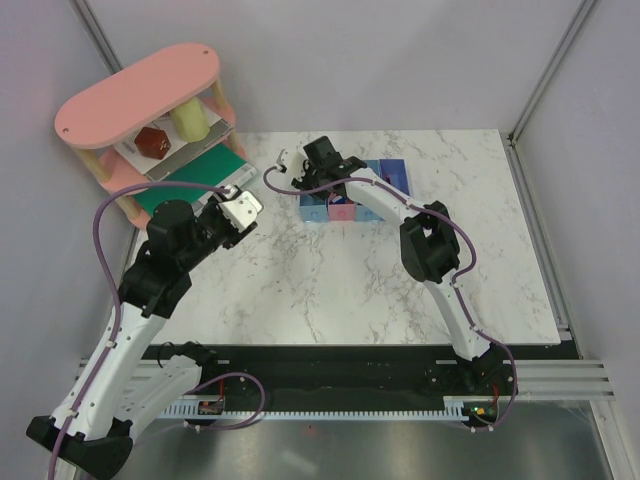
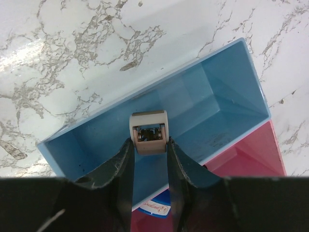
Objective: Sort the stationery into containers
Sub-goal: Place the stapler in the storage box, then reset both arms
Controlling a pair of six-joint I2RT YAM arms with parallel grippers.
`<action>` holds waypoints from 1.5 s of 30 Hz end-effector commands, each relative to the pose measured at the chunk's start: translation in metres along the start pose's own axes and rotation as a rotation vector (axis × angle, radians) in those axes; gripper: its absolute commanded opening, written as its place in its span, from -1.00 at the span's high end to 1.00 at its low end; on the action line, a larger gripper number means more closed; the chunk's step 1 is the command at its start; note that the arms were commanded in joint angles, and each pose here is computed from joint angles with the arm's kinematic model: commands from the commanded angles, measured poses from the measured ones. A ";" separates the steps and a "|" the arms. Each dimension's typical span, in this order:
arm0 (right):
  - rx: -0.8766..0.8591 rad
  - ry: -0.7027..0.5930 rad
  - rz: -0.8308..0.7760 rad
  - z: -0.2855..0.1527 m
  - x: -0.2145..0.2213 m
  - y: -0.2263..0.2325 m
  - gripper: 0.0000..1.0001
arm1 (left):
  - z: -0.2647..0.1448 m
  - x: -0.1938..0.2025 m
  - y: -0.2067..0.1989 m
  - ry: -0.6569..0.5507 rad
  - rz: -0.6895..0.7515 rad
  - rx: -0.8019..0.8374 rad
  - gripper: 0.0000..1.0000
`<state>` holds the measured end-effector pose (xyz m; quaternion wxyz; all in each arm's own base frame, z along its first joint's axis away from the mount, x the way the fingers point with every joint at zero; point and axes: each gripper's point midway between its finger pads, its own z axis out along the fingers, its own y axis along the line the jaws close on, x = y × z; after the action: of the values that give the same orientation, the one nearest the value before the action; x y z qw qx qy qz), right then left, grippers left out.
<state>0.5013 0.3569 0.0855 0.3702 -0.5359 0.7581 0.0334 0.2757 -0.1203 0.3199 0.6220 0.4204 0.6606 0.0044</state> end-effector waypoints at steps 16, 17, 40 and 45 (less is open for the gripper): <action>0.033 -0.039 0.017 0.001 -0.009 -0.008 -0.18 | 0.002 -0.005 0.005 -0.027 -0.030 -0.024 -0.04; 0.037 -0.042 0.020 0.000 -0.011 -0.009 -0.19 | 0.002 -0.005 0.005 -0.029 -0.028 -0.025 -0.04; 0.311 -0.072 0.277 -0.311 0.057 -0.073 -0.96 | 0.040 0.040 -0.035 0.348 -0.385 0.221 -0.99; 0.319 0.013 0.415 -0.341 0.114 -0.054 -0.96 | 0.034 0.039 -0.038 0.298 -0.483 0.257 -0.99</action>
<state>0.3869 0.1098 0.3318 0.5085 -0.3241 0.7972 -0.0304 0.3023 -0.1338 0.2517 0.4441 0.3557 0.8162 -0.1001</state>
